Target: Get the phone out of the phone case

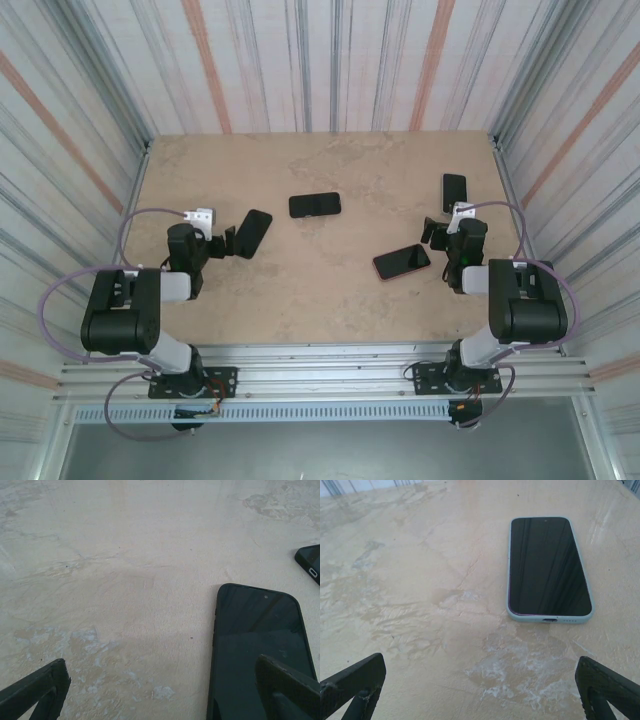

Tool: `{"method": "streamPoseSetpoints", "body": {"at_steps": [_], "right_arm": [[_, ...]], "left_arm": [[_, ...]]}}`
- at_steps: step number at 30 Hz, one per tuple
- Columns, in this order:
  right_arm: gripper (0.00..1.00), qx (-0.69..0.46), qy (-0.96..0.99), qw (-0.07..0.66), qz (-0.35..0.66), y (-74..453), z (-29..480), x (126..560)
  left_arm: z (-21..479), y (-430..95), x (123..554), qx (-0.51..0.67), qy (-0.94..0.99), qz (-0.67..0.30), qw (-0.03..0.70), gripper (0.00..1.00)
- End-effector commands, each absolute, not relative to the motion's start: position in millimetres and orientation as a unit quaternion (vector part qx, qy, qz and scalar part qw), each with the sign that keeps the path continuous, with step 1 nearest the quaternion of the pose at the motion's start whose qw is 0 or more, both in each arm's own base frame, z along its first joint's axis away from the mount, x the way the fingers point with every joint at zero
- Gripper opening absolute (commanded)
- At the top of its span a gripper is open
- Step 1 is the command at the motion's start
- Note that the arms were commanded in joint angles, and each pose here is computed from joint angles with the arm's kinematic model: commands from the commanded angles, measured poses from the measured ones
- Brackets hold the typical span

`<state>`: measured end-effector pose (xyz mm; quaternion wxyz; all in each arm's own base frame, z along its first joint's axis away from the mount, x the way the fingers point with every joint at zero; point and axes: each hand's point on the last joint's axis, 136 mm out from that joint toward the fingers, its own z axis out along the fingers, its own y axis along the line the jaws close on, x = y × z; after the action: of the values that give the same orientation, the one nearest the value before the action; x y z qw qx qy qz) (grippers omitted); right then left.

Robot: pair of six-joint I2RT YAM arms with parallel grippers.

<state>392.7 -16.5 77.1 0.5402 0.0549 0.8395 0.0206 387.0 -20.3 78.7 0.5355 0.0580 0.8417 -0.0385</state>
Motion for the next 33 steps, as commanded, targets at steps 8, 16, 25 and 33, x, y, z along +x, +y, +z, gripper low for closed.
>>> {"method": "streamPoseSetpoints", "body": {"at_steps": [8,16,25,33], "right_arm": [[0.99,0.056,0.836,0.546,0.015,-16.8,82.0,395.9],[0.99,0.047,0.834,0.550,0.014,-13.6,92.3,395.7],[0.99,0.024,0.830,0.550,0.090,11.3,162.9,389.9],[0.99,-0.045,0.841,0.513,0.162,68.2,200.8,374.1]], "left_arm": [[91.3,-18.0,394.8,0.059,0.830,-0.030,0.553,0.99],[92.6,-18.4,394.9,0.060,0.829,-0.030,0.555,0.99],[165.2,-39.0,394.7,0.074,0.851,-0.074,0.515,0.99],[192.5,-44.6,399.4,0.049,0.914,-0.080,0.396,0.99]]}}
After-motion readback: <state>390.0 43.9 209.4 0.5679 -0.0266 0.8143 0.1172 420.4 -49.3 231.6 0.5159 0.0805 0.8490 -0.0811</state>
